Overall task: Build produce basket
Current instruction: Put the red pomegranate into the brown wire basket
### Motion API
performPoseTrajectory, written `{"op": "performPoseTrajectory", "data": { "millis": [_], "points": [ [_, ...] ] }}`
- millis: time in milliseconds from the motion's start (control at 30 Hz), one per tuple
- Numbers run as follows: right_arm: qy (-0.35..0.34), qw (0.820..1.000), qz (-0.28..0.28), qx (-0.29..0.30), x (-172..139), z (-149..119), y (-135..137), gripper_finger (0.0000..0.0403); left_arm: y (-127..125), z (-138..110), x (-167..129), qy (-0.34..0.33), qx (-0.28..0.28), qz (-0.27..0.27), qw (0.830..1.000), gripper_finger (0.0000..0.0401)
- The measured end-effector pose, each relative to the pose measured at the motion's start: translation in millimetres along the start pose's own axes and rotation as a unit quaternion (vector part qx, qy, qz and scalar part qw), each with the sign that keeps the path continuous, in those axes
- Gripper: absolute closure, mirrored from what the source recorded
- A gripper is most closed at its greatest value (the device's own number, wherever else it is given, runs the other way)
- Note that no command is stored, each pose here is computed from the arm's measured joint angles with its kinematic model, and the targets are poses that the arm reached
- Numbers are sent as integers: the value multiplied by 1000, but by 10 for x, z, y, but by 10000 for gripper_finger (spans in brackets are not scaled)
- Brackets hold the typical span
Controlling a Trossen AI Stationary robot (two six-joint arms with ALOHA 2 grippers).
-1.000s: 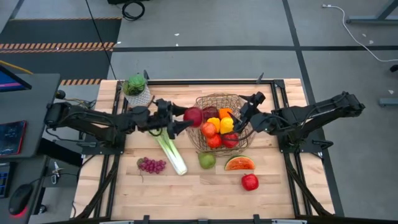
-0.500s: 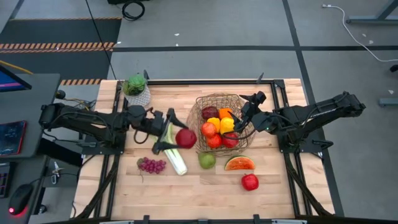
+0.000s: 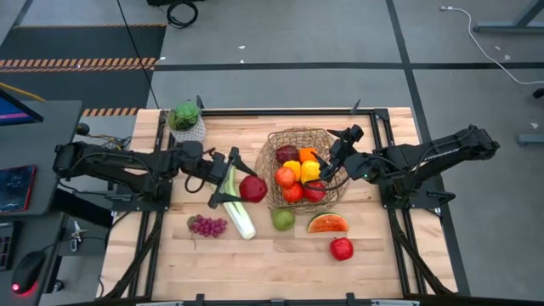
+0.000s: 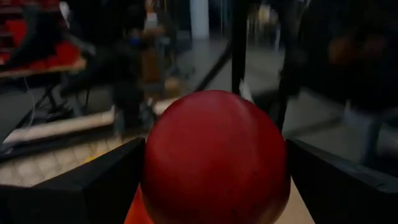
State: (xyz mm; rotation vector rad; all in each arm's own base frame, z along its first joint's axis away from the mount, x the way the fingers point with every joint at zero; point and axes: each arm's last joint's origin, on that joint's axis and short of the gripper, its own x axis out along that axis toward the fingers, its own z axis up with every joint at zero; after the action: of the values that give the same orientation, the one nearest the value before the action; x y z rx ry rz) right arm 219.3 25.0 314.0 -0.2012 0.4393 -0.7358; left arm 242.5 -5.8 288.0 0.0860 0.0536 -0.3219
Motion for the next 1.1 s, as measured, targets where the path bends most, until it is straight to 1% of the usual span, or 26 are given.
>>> {"op": "performPoseTrajectory", "data": {
  "millis": [133,300,367,433,500,600,667,767,800,867,933,1000,1033,1067,1100],
  "points": [
    [0,1000,0,0,0,0,0,4,7,-130,2,60,65,-2,996,19],
    [0,1000,0,0,0,0,0,4,0,-173,6,81,132,-6,988,19],
    [0,1000,0,0,0,0,0,4,-6,-208,-1,98,156,-13,983,19],
    [0,1000,0,0,0,0,0,4,-17,-240,-6,113,201,-25,973,19],
    [0,1000,2,0,0,0,1,4,-42,-254,-2,121,253,-31,959,19],
    [1,1000,4,0,0,-1,3,4,-120,-233,29,120,331,-25,936,19],
    [1,1000,4,0,0,-1,2,4,-188,-217,51,122,391,-17,912,19],
    [1,1000,4,0,0,-1,2,4,-282,-207,74,140,468,1,873,19],
    [1,1000,4,1,0,-1,2,4,-307,-206,79,147,487,7,861,19],
    [1,1000,4,3,0,-1,2,4,-341,-203,84,156,514,14,843,19],
    [1,1000,4,3,0,-1,2,4,-362,-202,86,160,534,15,830,19],
    [1,1000,4,3,0,0,2,4,-371,-200,88,159,540,13,826,19],
    [1,1000,4,3,0,0,2,4,-370,-198,88,158,537,15,828,19],
    [1,1000,4,3,0,-1,2,4,-361,-190,89,157,521,25,838,19],
    [1,1000,4,4,0,0,2,4,-340,-169,91,153,493,50,855,19]
  ]
}}
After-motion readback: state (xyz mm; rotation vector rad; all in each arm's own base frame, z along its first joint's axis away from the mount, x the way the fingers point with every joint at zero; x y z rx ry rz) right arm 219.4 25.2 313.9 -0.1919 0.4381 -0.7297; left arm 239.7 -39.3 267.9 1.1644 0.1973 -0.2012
